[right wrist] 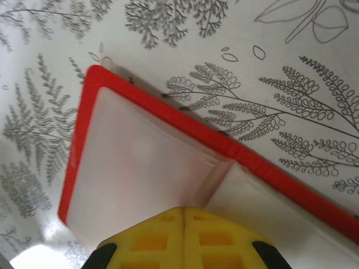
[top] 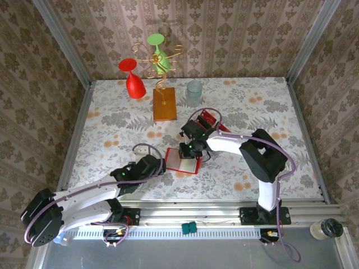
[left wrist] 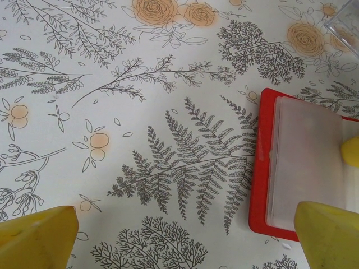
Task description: Put the credit cards into the card holder
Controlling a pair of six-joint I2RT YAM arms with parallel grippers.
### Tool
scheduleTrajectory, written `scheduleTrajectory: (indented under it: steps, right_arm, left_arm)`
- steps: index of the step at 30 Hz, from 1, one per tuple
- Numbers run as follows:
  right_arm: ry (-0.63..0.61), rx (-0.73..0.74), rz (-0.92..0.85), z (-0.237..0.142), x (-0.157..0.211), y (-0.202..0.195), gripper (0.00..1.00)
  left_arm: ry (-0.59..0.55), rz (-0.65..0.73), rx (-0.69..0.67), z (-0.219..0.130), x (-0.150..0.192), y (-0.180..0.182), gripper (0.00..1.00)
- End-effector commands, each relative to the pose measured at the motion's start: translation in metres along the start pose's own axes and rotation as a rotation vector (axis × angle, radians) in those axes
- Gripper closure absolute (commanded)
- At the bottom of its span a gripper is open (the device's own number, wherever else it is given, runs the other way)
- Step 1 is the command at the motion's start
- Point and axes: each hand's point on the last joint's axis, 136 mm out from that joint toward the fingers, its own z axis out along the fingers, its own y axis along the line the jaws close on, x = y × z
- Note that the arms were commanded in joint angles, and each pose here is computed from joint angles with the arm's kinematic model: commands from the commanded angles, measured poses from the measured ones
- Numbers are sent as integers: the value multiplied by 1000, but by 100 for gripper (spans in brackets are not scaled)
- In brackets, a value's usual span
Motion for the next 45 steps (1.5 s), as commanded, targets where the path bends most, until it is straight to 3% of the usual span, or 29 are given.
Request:
scheduleTrajectory:
  steps: [1,9,15,21,28,30,32,35,40,45]
  right_arm:
    - [24,-12,-39,5,-2,6,97]
    - [48,-40,-76,10,-2,14,98]
    - [0,-48,-120,-26,-11,25,95]
    - [-114,-10,-164,-89,-29,23,72]
    - [-281,132,-126,-160,-49,-20,43]
    - [-341,186,-121,-178,-54,-34,26]
    - [-405,275,-119,-196,-59,-48,0]
    - [-496,328,-119,-218,-62,-56,0]
    - [-658,206,-42,-245,-57,-43,0]
    - [-624,146,-35,-229,-44,-46,0]
  left_arm:
    - [-22,2,21,-4,-10,-9,0]
    - [-22,-1,22,-3,-10,-10,0]
    - [-12,7,20,1,-7,-12,0]
    - [-12,13,20,1,-8,-14,0]
    - [-17,21,20,0,-12,-15,0]
    - [-20,26,21,-1,-14,-16,0]
    - [-22,29,21,-2,-16,-17,0]
    - [-26,35,22,-2,-19,-19,0]
    - [-29,35,24,-3,-21,-21,0]
    - [-30,40,27,-3,-24,-23,0]
